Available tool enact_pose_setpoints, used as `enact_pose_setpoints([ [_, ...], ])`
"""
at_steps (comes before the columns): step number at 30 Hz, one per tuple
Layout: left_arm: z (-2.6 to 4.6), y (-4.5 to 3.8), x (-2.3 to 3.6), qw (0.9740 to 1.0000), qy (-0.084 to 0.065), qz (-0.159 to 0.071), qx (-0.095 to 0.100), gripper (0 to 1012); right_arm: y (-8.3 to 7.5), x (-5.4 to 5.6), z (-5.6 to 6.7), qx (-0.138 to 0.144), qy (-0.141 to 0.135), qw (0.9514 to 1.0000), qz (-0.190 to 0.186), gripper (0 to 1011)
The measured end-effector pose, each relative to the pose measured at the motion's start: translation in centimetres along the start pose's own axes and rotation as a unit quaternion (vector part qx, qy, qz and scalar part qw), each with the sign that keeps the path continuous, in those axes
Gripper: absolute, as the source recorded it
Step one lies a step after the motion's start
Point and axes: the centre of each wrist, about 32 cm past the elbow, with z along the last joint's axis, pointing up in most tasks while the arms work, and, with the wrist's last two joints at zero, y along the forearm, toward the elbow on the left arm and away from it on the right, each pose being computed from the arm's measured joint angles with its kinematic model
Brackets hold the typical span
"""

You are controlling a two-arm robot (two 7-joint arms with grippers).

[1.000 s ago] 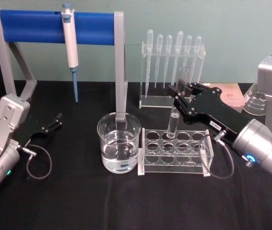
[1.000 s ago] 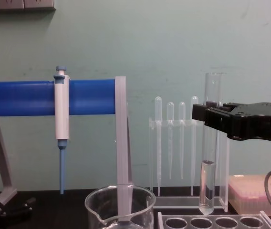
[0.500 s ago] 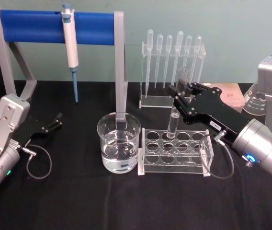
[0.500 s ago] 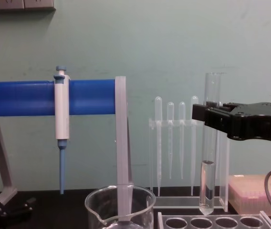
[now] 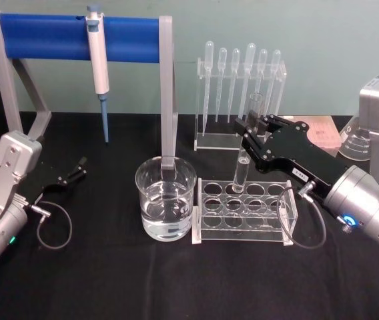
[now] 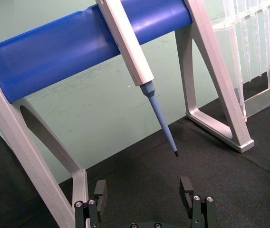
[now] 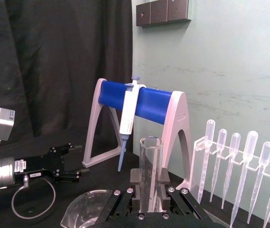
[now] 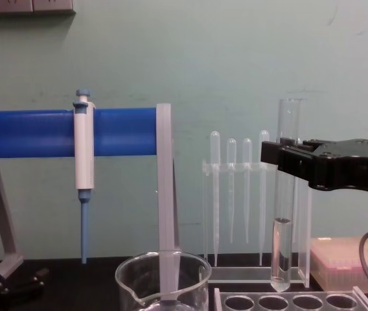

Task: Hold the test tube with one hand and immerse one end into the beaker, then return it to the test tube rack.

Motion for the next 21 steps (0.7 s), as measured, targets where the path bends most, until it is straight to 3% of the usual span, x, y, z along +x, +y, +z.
enact_pose_setpoints([
  [15,0.00,0.00,0.00,1.0000,0.000,0.000,0.000,1000,0.0,0.0,0.0,-0.001,0.000,1.0000,0.000,225],
  [21,0.00,0.00,0.00,1.0000,0.000,0.000,0.000,1000,0.7,-0.5,1.2,0.003,-0.016,0.9998,0.010,225],
])
